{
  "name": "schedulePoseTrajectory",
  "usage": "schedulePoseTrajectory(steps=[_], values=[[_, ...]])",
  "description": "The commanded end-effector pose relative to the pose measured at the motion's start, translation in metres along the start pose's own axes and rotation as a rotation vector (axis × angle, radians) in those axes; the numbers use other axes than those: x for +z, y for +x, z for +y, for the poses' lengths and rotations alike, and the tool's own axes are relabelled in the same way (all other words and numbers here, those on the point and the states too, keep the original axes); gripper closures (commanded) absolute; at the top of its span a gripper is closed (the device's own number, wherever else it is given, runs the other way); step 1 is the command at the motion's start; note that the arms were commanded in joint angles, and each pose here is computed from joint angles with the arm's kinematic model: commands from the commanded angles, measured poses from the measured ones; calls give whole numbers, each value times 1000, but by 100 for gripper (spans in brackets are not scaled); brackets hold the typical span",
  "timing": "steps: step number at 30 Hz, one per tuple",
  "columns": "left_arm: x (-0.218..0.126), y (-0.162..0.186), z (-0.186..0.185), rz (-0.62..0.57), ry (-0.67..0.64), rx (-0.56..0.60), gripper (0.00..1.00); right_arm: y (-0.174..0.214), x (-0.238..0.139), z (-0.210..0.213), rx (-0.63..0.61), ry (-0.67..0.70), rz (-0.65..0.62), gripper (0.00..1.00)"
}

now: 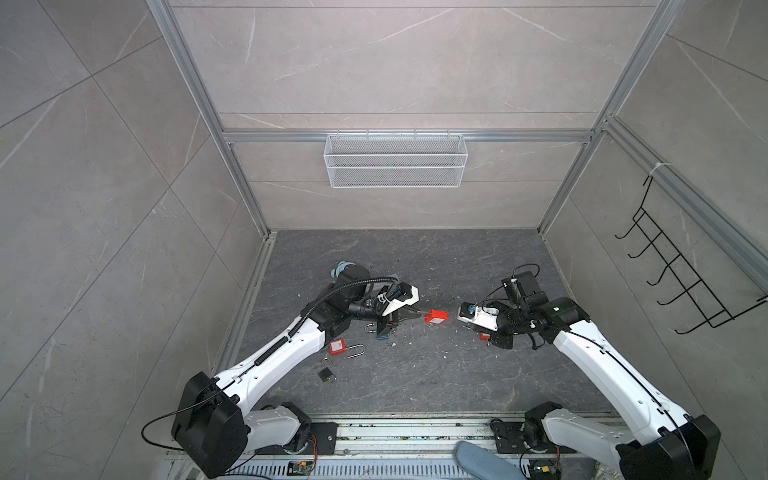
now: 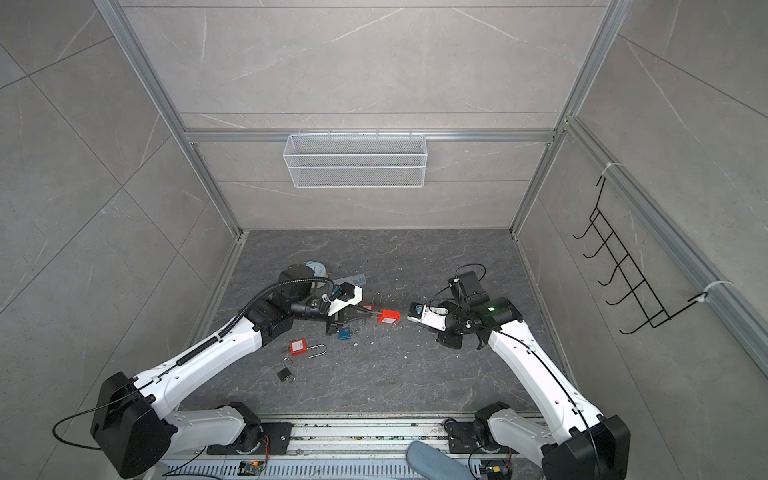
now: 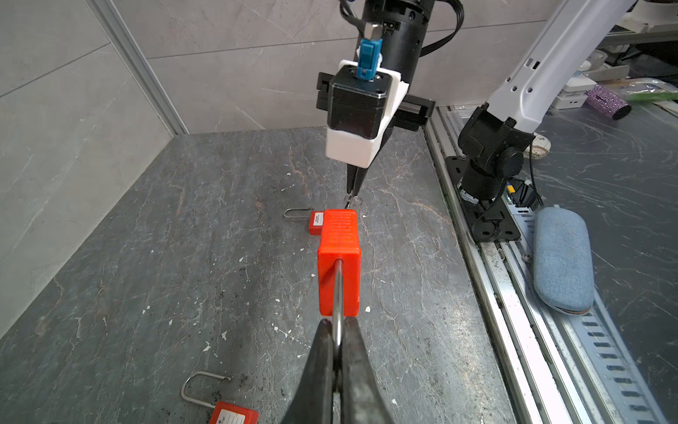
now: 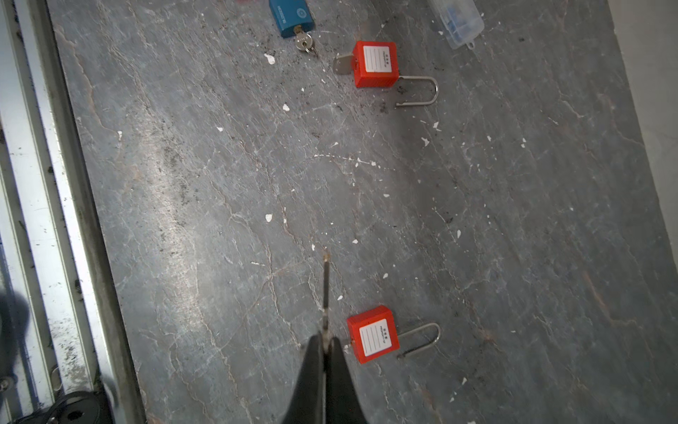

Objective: Lock with the key

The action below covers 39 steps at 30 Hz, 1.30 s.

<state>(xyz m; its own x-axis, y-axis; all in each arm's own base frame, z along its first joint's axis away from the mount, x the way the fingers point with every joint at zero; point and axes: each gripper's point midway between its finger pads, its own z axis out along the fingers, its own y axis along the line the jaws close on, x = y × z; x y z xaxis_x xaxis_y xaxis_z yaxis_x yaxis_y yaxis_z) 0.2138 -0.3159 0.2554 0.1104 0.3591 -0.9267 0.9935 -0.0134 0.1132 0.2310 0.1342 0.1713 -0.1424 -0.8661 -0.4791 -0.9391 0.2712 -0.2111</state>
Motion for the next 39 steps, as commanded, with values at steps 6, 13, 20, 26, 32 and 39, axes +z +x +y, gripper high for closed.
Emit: schedulePoseTrajectory(steps=[6, 13, 20, 26, 32, 39], values=[[12, 21, 8, 181, 97, -98, 100, -3, -25, -46, 239, 212, -54, 100], [35, 36, 37, 326, 123, -233, 100, -3, -36, -57, 357, 276, -89, 100], [64, 55, 44, 456, 223, -298, 100, 4, -37, -57, 413, 306, -84, 100], [88, 72, 50, 525, 250, -325, 100, 11, -36, -57, 435, 325, -54, 100], [113, 90, 46, 593, 308, -362, 100, 9, -32, -54, 445, 297, -75, 100], [135, 98, 46, 643, 339, -396, 100, 7, -27, -50, 457, 268, -83, 100]])
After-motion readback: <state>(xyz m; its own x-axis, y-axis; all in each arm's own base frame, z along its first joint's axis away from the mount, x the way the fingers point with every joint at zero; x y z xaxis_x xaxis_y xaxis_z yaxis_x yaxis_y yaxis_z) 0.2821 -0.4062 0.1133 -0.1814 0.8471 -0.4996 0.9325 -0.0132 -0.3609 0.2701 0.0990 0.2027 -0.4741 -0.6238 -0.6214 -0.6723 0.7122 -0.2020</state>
